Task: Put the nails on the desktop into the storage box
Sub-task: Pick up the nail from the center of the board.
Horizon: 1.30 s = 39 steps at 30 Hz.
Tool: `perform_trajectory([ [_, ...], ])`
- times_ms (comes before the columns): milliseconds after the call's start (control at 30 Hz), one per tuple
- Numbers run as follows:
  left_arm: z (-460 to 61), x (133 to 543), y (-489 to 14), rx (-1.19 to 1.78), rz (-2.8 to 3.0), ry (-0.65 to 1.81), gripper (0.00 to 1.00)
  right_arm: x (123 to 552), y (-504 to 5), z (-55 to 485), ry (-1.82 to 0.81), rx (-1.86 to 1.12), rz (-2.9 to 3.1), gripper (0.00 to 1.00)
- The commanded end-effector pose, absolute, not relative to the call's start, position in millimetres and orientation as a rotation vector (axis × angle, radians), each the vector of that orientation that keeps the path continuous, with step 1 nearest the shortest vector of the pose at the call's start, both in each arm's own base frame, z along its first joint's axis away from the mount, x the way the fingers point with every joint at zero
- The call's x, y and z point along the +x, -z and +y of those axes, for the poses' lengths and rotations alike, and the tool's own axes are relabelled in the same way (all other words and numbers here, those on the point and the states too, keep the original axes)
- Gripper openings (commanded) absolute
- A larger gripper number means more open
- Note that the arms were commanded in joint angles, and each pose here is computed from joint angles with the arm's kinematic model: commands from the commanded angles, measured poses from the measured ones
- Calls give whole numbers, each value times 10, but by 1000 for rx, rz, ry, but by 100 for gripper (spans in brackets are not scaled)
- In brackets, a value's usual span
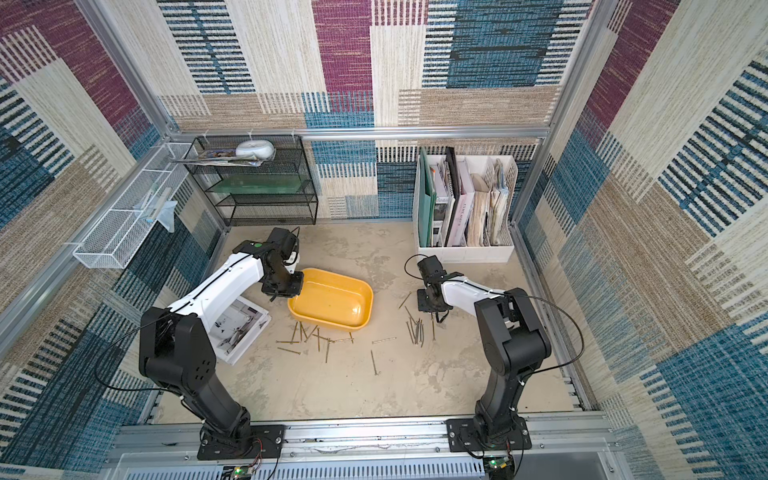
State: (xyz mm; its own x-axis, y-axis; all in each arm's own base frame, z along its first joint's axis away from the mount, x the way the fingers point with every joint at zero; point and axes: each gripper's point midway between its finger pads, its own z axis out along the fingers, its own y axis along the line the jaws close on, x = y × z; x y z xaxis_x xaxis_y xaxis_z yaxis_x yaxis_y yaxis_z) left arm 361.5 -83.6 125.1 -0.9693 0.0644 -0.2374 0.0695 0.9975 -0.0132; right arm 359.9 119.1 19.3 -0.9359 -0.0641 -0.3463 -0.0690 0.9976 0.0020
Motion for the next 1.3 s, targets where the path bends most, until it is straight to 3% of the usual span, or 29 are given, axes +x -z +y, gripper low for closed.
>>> perform_trajectory([
  [0, -859, 3642, -1257, 111, 2885, 63, 0, 3129, -1, 1107, 17, -146, 3013, 24],
  [300, -830, 3654, -1220, 90, 2885, 101, 0, 3002, 55, 1088, 51, -252, 3137, 19],
  [500, -816, 3673, -1212, 70, 2885, 135, 0, 2943, 135, 1063, 53, -252, 3166, 8],
  [600, -813, 3683, -1216, 60, 2883, 147, 0, 3054, 134, 1003, 72, -233, 3145, 0],
  [733, -814, 3681, -1194, 54, 2889, 152, 0, 3336, 26, 991, 48, -213, 3090, 0],
  [967, -781, 3680, -1265, 37, 2855, 130, 0, 3635, -465, 1161, -103, -170, 2950, 0],
  [1267, -760, 3695, -1272, 30, 2851, 110, 0, 3868, -1499, 1532, -401, -117, 2703, 0],
])
